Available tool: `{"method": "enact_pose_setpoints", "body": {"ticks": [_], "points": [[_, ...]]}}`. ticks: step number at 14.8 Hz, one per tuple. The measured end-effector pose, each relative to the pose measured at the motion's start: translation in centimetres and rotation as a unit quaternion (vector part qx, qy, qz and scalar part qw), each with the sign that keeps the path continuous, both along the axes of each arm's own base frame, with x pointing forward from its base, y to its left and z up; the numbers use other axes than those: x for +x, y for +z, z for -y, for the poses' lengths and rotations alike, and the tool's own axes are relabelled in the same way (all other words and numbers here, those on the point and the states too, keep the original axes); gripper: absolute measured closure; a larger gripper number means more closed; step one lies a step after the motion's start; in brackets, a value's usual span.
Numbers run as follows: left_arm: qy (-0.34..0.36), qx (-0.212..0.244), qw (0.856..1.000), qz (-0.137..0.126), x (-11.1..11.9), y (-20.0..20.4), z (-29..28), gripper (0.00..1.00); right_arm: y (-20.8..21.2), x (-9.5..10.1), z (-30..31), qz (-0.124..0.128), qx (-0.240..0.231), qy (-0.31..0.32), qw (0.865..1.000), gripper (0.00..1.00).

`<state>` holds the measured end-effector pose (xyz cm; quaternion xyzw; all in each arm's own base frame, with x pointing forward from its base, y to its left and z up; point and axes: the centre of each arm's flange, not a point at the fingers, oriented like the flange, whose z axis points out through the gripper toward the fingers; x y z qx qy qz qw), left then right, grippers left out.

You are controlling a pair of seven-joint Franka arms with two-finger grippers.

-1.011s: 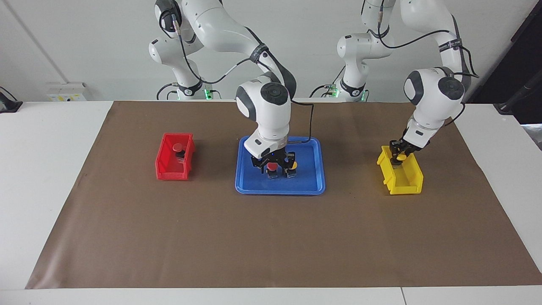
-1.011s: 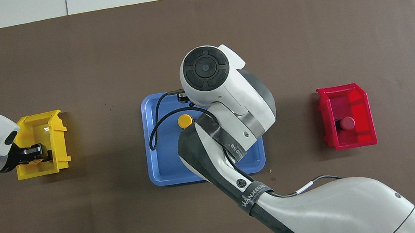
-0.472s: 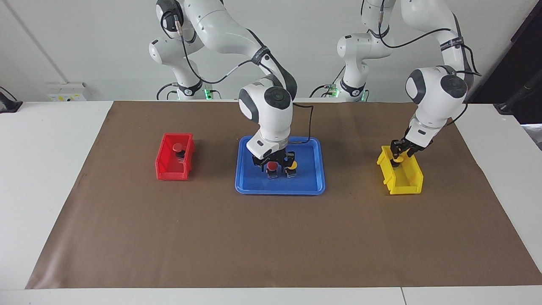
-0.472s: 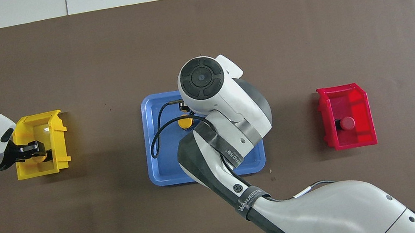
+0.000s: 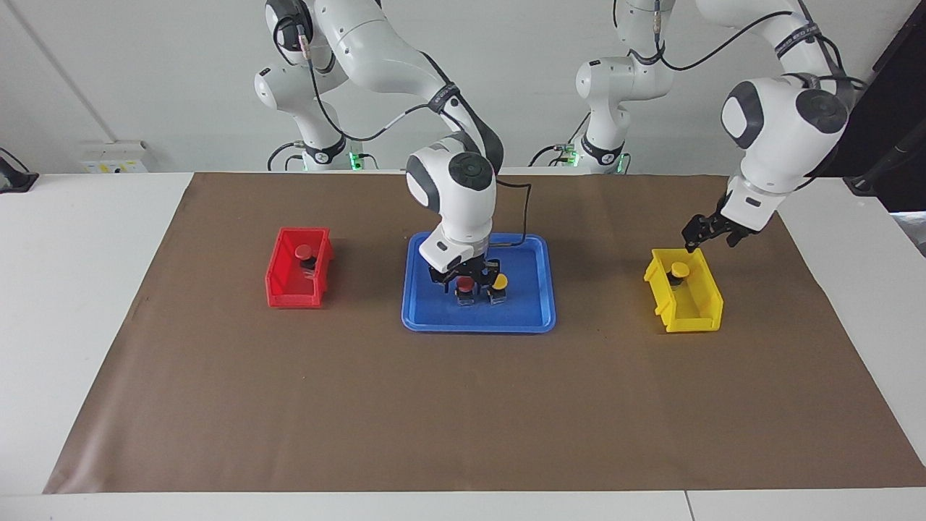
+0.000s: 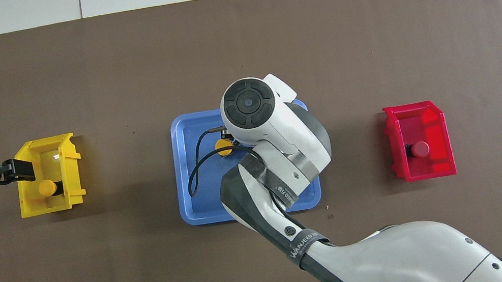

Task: Sort red and yellow buttons by color
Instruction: 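Grasp the second red button with the right gripper while the left releases, then carry the red button into the red bin with the right gripper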

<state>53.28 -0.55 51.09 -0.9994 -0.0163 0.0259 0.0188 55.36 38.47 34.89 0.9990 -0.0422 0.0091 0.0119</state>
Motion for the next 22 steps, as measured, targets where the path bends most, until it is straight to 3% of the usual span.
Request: {"method": "enact_pose_setpoints", "body": {"ticks": [5, 7, 12, 16, 19, 22], "points": [[-0.009, -0.028, 1.000, 0.007, -0.2, 7.7, 2.1, 0.00, 0.1, -0.3, -0.2, -0.001, 0.001, 0.002, 1.000, 0.38], [-0.019, -0.027, 0.999, 0.002, -0.6, 9.5, 3.2, 0.00, 0.1, -0.3, -0.2, -0.001, 0.001, 0.002, 1.000, 0.58], [-0.033, -0.027, 0.999, -0.001, -0.7, 9.7, 4.6, 0.00, 1.5, 0.7, 1.2, 0.003, 0.003, -0.009, 1.000, 0.58], [-0.033, -0.028, 0.999, 0.007, -0.5, 9.8, 4.7, 0.00, 9.8, 3.2, 10.2, -0.016, -0.001, -0.005, 1.000, 0.58], [-0.030, -0.031, 0.999, 0.025, 0.4, 9.2, 6.3, 0.00, 15.7, 2.6, 18.6, -0.051, -0.004, 0.025, 0.998, 0.58], [0.003, -0.036, 0.998, 0.042, 1.8, 6.2, 13.3, 0.00, 17.0, 2.2, 27.4, -0.068, 0.005, 0.050, 0.996, 0.58]]}}
